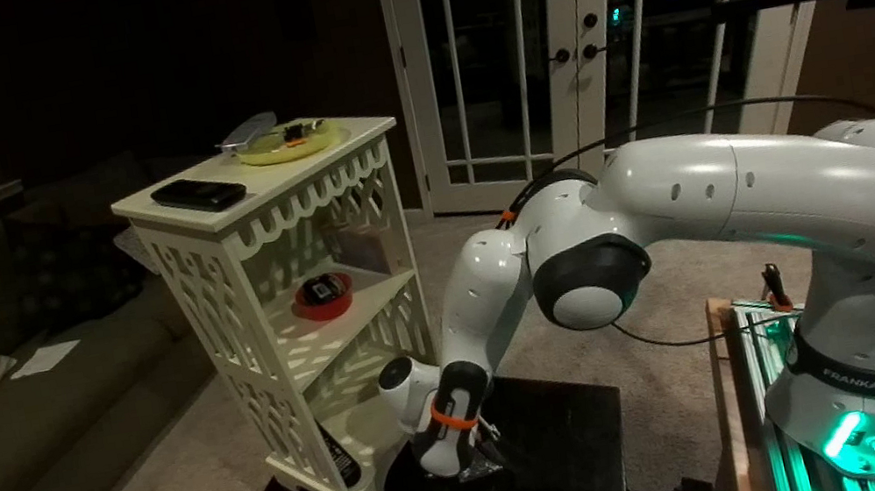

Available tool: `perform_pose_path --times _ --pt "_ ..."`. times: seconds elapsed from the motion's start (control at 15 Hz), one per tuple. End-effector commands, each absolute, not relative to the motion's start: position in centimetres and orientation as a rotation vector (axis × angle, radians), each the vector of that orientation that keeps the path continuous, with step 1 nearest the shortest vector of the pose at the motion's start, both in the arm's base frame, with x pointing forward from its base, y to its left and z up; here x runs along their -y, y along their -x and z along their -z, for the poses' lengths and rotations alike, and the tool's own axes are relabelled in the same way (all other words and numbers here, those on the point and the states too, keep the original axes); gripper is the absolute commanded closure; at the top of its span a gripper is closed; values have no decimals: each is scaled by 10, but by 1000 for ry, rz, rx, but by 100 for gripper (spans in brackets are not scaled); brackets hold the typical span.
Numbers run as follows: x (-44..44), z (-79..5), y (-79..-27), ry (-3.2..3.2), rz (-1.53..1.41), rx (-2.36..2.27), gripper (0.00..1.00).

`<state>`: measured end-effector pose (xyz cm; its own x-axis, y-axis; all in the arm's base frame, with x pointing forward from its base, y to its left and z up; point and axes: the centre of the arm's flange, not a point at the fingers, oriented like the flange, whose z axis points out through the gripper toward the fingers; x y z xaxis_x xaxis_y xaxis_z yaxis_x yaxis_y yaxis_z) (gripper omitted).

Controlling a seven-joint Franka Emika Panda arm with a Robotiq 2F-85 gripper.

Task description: Put the packet on the stand

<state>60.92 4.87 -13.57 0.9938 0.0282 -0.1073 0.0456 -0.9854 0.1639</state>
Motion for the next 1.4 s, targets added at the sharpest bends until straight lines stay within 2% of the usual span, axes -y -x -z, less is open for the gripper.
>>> perform_pose_path --times 0.0,0.2,1.0,1.07,1.2,1.33 --pt "-35 127 -604 -2959 266 -47 0" --pt "-27 141 -613 -3033 162 -84 0" --pt "12 178 -608 -3071 116 -35 1" --pt "13 180 -608 -3069 118 -35 26" --pt "15 184 -607 -3069 123 -35 27" --pt "15 183 -608 -3068 121 -33 42"
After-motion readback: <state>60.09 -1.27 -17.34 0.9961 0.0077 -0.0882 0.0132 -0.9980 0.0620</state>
